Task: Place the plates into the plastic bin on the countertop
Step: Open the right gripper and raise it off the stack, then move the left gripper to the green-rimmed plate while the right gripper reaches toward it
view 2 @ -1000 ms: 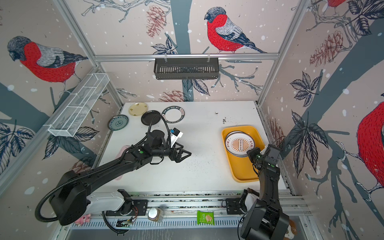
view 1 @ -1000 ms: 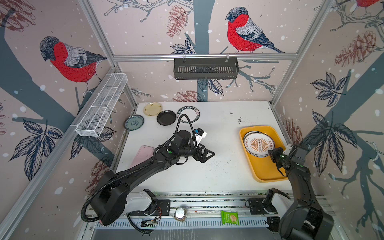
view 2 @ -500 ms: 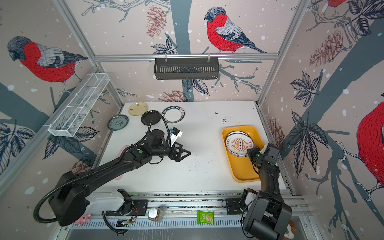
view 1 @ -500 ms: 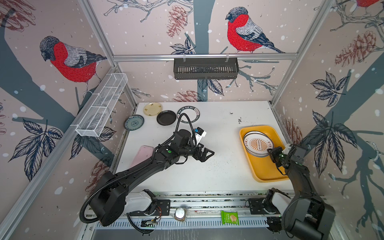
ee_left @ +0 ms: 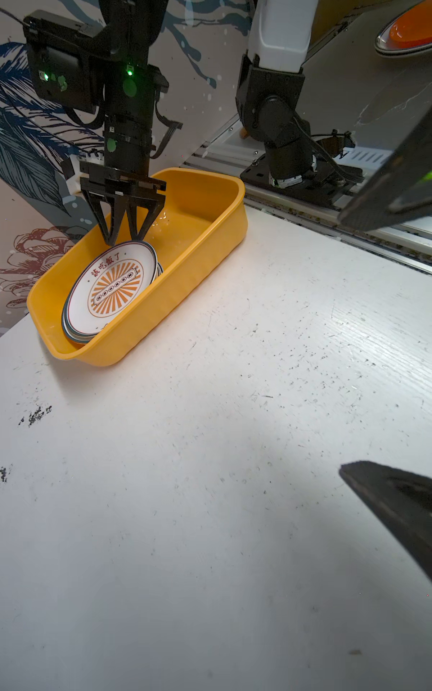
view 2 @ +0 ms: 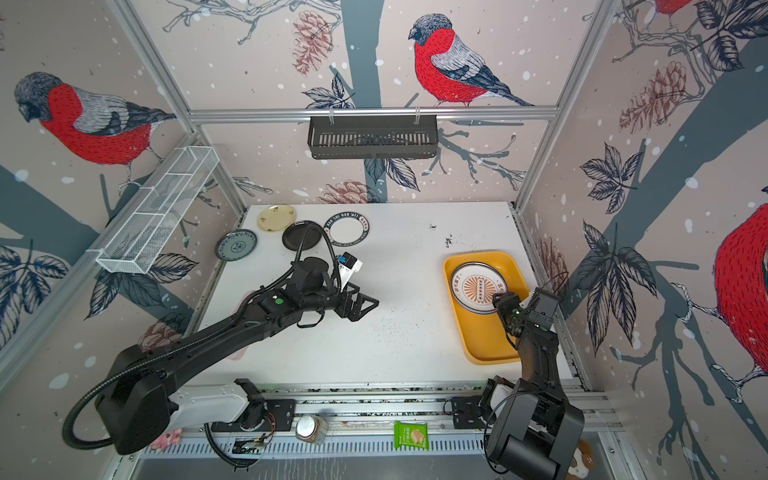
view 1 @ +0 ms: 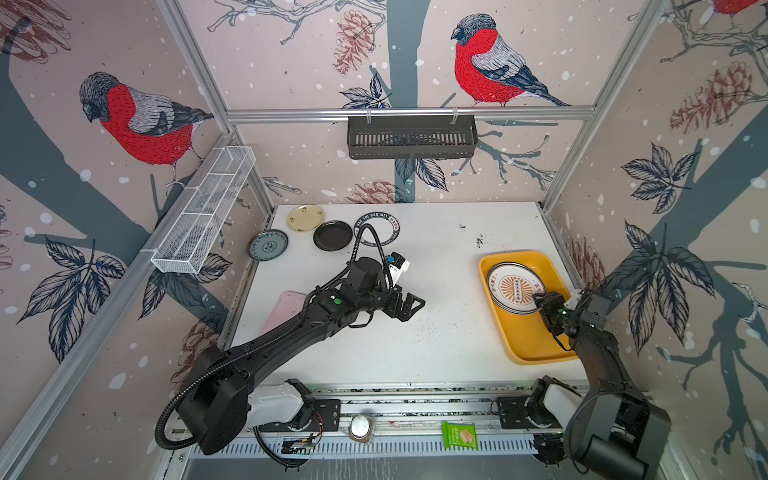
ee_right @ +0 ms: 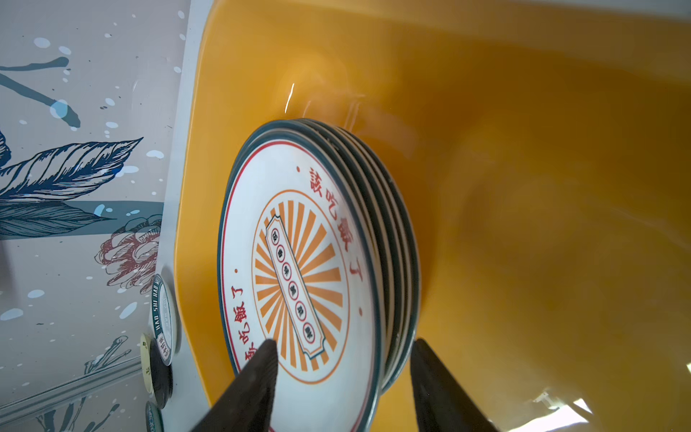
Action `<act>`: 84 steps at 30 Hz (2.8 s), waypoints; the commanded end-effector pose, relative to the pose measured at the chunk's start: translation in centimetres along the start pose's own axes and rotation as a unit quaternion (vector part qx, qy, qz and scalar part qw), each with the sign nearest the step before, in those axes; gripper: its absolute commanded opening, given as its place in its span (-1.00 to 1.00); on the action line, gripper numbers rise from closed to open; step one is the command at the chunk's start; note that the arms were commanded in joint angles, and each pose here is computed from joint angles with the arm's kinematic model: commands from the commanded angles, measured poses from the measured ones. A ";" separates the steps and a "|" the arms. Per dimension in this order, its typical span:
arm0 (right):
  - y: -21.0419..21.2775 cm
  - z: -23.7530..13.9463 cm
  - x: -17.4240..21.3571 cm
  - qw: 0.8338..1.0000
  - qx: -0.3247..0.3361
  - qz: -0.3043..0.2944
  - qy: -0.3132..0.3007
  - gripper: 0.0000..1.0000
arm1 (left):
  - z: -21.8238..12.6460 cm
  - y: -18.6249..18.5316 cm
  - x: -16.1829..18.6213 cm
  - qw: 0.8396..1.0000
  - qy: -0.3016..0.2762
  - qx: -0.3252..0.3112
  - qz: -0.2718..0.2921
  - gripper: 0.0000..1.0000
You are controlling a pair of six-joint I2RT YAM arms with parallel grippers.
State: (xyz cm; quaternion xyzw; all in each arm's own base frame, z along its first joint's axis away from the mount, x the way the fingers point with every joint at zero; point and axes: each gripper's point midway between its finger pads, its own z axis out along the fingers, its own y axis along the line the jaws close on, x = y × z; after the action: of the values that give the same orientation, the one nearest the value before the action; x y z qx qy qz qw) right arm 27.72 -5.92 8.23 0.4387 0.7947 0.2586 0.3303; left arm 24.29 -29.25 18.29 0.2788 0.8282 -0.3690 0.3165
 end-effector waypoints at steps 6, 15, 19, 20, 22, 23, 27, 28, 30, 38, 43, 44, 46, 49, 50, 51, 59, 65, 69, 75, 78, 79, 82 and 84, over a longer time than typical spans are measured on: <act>0.8 -0.3 -0.8 1.000 -0.010 -0.014 -0.016 0.31 | -0.1 0.4 -0.1 1.000 0.002 -0.015 0.006 0.93; 2.1 -0.2 -0.5 0.999 -0.028 -0.026 -0.014 0.43 | -0.2 0.8 -0.2 1.000 0.001 -0.026 0.007 0.93; 3.1 0.1 -0.3 0.999 -0.036 -0.037 -0.009 0.47 | -0.3 0.9 -0.3 1.000 -0.002 -0.030 0.007 0.93; 3.5 0.1 -0.3 0.998 -0.038 -0.043 -0.010 0.49 | -0.3 0.9 -0.3 0.999 -0.003 -0.031 0.008 0.93; 3.8 0.2 -0.3 0.998 -0.036 -0.049 -0.012 0.51 | -0.3 1.0 -0.3 0.999 -0.002 -0.032 0.007 0.93; 3.8 0.2 -0.3 0.998 -0.034 -0.050 -0.012 0.51 | -0.3 1.0 -0.2 0.999 -0.001 -0.033 0.007 0.93; 3.7 0.6 -0.1 0.998 -0.029 -0.050 -0.005 0.53 | -0.4 1.0 -0.4 0.999 -0.003 -0.036 0.008 0.93; 3.6 0.7 0.0 0.998 -0.027 -0.049 -0.003 0.53 | -0.3 1.1 -0.3 0.999 -0.002 -0.037 0.006 0.93; 3.4 0.8 0.0 0.999 -0.020 -0.047 -0.001 0.54 | -0.4 1.2 -0.3 0.999 -0.002 -0.039 0.009 0.93; 2.6 0.0 -0.8 0.999 0.022 -0.035 -0.021 0.61 | -0.7 2.1 -0.6 0.998 -0.009 -0.069 0.009 0.93; 3.4 -1.6 -2.0 0.995 0.058 -0.054 -0.056 0.65 | -1.4 3.7 -1.1 0.993 -0.027 -0.116 0.005 0.93; 4.3 -1.9 -2.2 0.994 0.054 -0.064 -0.065 0.66 | -1.6 4.0 -1.3 0.992 -0.031 -0.125 0.001 0.93; 6.5 -2.6 -2.2 0.993 0.033 -0.086 -0.079 0.70 | -1.8 4.8 -1.4 0.990 -0.037 -0.138 -0.009 0.93; 10.2 -3.3 -1.9 0.988 -0.006 -0.119 -0.097 0.75 | -2.4 6.4 -2.0 0.986 -0.050 -0.152 -0.035 0.93; 11.4 -3.5 -1.7 0.986 -0.017 -0.130 -0.101 0.77 | -2.8 7.2 -2.2 0.985 -0.055 -0.157 -0.047 0.93; 12.4 -3.5 -1.4 0.984 -0.027 -0.140 -0.102 0.79 | -3.1 8.0 -2.4 0.983 -0.061 -0.163 -0.060 0.93; 20.8 -2.1 1.5 0.961 -0.122 -0.230 -0.097 0.94 | -7.0 15.6 -3.9 0.954 -0.099 -0.245 -0.139 0.92; 25.1 -0.2 3.2 0.944 -0.178 -0.268 -0.076 0.98 | -10.9 21.0 -4.2 0.914 -0.157 -0.284 -0.242 0.93; 27.4 1.7 6.8 0.930 -0.242 -0.275 -0.031 0.99 | -10.5 22.7 -5.7 0.897 -0.185 -0.286 -0.282 0.92; 30.9 3.9 12.9 0.907 -0.276 -0.317 0.030 1.00 | -7.5 25.0 -8.3 0.895 -0.196 -0.253 -0.310 0.93; 32.7 4.4 16.2 0.889 -0.309 -0.330 0.067 0.99 | -6.3 26.8 -9.4 0.893 -0.193 -0.260 -0.313 0.92; 33.2 4.5 17.5 0.883 -0.318 -0.336 0.081 0.99 | -5.9 27.5 -9.6 0.892 -0.192 -0.262 -0.315 0.93; 34.1 4.8 20.2 0.870 -0.329 -0.352 0.105 0.99 | -4.2 28.8 -9.9 0.893 -0.180 -0.255 -0.325 0.91; 34.6 4.8 21.6 0.863 -0.335 -0.360 0.117 0.99 | -3.0 29.4 -9.8 0.894 -0.174 -0.242 -0.335 0.89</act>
State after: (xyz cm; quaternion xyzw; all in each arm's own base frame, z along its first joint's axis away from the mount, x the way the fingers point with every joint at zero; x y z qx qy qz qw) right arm 41.21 28.25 21.54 -0.0164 0.8123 0.4023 0.4219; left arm 48.99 -11.58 14.13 -0.1678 0.8763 -0.2589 0.3699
